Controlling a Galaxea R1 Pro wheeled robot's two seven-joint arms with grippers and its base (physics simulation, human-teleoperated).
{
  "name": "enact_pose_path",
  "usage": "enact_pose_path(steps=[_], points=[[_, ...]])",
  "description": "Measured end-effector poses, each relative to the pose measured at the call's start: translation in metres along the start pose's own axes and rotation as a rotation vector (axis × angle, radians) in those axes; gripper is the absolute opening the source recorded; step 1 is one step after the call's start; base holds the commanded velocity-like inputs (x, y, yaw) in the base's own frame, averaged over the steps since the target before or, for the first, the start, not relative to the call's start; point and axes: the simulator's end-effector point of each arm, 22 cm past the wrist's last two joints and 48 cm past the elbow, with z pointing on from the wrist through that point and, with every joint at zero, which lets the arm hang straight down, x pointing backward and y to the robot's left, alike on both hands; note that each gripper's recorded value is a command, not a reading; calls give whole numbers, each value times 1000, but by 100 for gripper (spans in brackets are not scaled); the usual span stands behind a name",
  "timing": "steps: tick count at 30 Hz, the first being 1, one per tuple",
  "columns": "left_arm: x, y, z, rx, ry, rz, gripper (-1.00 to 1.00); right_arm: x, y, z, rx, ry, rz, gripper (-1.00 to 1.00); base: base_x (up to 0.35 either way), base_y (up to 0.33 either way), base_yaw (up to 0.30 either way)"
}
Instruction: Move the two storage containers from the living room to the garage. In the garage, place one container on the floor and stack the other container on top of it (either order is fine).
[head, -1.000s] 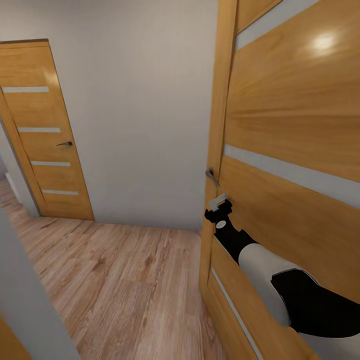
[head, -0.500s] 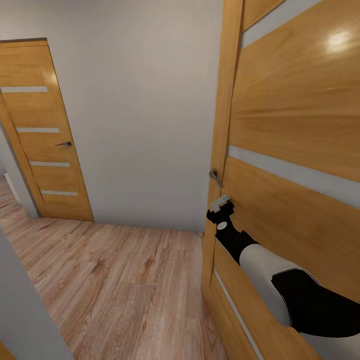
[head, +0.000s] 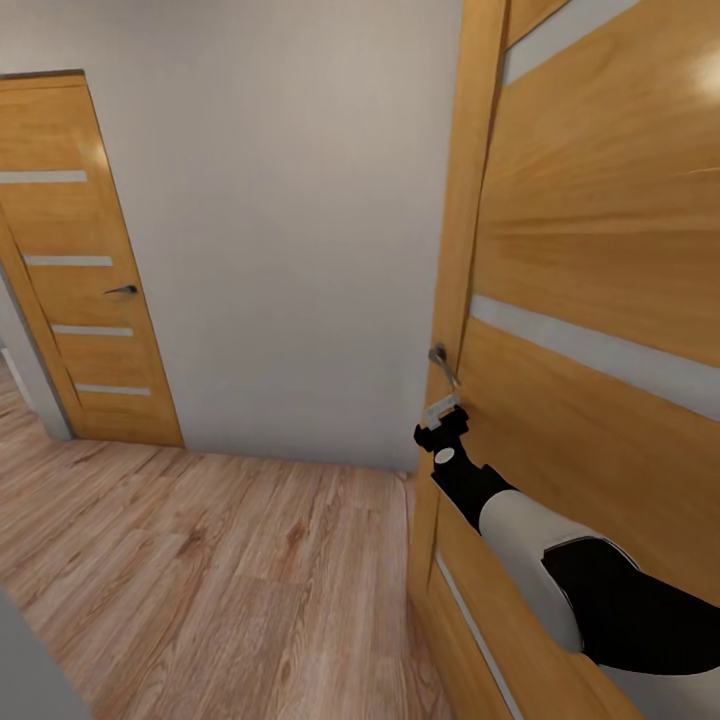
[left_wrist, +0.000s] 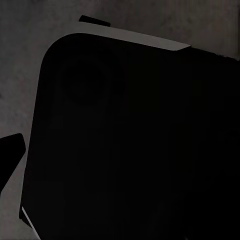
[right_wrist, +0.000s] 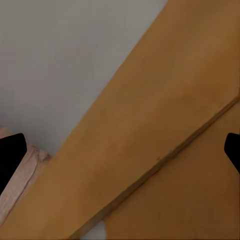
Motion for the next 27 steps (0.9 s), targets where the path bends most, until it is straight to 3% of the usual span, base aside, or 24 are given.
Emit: enact_pose_path(steps=[7, 10, 14, 16, 27], points=[[0, 0, 0, 0, 0, 0, 100, 8, -11, 3, 12, -3, -18, 100, 21, 0, 0], [0, 0, 0, 0, 0, -1, 100, 25, -36, 7, 43, 15, -32, 100, 2, 0, 0], [0, 0, 0, 0, 0, 0, 100, 58, -85, 11, 103, 54, -60, 100, 0, 0, 0], [0, 0, 0, 0, 0, 0, 100, 71, -103, 11, 131, 72, -42, 100, 0, 0, 0], [0, 0, 0, 0, 0, 1, 100, 76, -112, 12, 138, 71, -62, 100, 0, 0, 0]])
